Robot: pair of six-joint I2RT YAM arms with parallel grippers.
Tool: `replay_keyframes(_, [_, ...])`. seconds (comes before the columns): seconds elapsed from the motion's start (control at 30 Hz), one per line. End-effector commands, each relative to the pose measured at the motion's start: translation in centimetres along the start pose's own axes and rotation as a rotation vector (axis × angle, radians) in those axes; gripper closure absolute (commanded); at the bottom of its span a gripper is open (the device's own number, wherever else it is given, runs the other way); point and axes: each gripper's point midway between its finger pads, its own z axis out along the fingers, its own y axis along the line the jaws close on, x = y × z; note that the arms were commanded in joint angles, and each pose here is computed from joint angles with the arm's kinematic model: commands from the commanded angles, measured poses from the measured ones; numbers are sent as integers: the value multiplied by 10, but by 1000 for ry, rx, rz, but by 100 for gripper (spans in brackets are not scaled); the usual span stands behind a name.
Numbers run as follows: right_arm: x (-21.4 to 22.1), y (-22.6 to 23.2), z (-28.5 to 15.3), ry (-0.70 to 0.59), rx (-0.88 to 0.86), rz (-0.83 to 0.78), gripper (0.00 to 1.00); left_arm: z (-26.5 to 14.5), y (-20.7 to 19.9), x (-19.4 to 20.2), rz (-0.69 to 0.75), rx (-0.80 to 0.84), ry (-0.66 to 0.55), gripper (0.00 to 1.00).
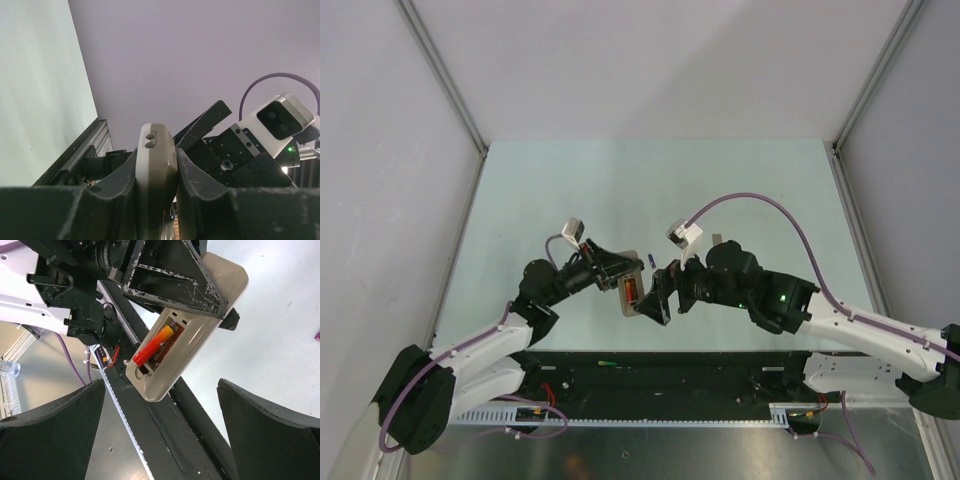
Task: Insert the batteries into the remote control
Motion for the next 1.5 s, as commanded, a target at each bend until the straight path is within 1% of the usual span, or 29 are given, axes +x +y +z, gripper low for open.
replay_keyframes(0.0, [-14,9,7,-52,-52,-30,2,3,-34,0,36,93,26,100])
replay_keyframes(0.27, [-11,4,13,-32,-50,-38,3,1,-38,3,37,104,33,100])
replay_keyframes(0.53, [-6,-6,20,-18,-3,-35,8,1,-44,6,39,117,39,100])
replay_keyframes(1.13, [-8,-17,23,-17,31,-7,11,1,-50,15,45,134,54,100])
replay_keyframes(1.33, [-6,-18,26,-4,25,8,13,0,-54,16,54,145,56,100])
replay_keyframes(1.47, [-6,-20,26,7,18,26,19,-1,-57,17,60,153,56,100])
